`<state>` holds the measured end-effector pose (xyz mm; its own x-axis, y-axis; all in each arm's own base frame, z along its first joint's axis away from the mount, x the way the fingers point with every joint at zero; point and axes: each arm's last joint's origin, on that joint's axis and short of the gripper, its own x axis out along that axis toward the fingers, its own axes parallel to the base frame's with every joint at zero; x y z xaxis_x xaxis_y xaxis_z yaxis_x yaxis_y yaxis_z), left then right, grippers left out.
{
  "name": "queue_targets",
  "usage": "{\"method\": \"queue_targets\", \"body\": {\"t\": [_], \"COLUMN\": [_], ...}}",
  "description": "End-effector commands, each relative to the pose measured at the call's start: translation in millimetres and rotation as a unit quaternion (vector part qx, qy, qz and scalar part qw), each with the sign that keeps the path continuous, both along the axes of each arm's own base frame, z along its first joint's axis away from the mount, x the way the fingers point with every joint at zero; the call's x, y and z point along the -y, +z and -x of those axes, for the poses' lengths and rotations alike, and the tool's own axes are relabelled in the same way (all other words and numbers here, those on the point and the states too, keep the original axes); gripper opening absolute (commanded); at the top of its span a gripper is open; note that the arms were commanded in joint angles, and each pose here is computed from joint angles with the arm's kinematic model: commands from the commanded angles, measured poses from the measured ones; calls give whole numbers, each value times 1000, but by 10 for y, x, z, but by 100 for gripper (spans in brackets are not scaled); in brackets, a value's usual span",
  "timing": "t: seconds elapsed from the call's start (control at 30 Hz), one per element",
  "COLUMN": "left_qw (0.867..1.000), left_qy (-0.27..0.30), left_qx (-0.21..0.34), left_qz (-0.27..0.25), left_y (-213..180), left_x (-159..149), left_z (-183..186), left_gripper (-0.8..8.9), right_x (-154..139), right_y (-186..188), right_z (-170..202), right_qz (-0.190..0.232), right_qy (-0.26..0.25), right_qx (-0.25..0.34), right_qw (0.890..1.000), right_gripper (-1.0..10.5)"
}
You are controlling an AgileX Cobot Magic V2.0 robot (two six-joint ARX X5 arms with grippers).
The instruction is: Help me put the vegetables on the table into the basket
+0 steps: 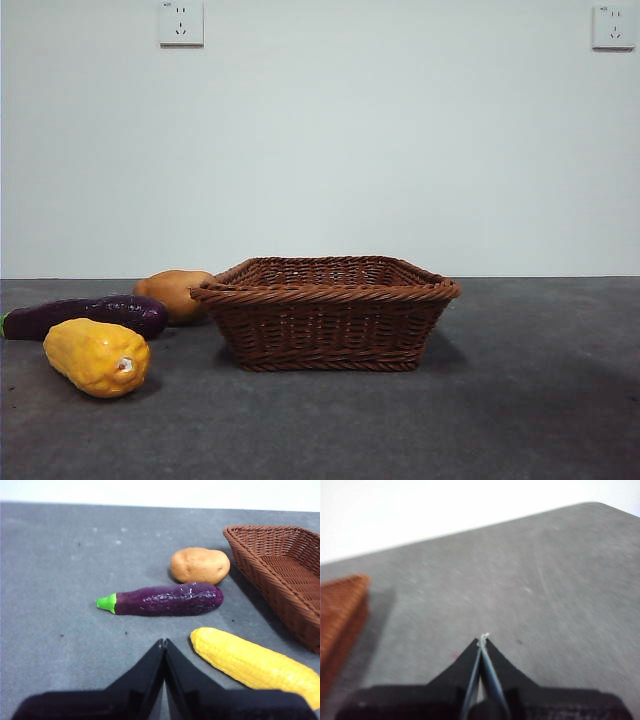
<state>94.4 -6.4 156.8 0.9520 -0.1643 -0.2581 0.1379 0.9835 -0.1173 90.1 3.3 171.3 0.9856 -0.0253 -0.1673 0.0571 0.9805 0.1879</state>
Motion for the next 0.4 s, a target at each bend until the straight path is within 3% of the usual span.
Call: {"method": "queue_targets", "body": {"t": [0.03,0.2,0.4], "left_qw": [1000,998,997], "left_qy": [4,11,-13], "left_qx": [14,12,1], "left_qz": [14,63,71], "left_y": [179,489,878], "left_x": [-2,-1,13], "left_z": [30,90,143], "left_gripper": [-7,-7,-6], "right_x": [-2,-14,-43], "right_y": [193,536,993], "right_z": [40,99,119], "right_qz": [-24,-49,-42], "right_qy": [4,26,80], "right_qx": [17,4,-30], "right_qw": [1000,998,995], "right_gripper": [-10,-10,-10]}}
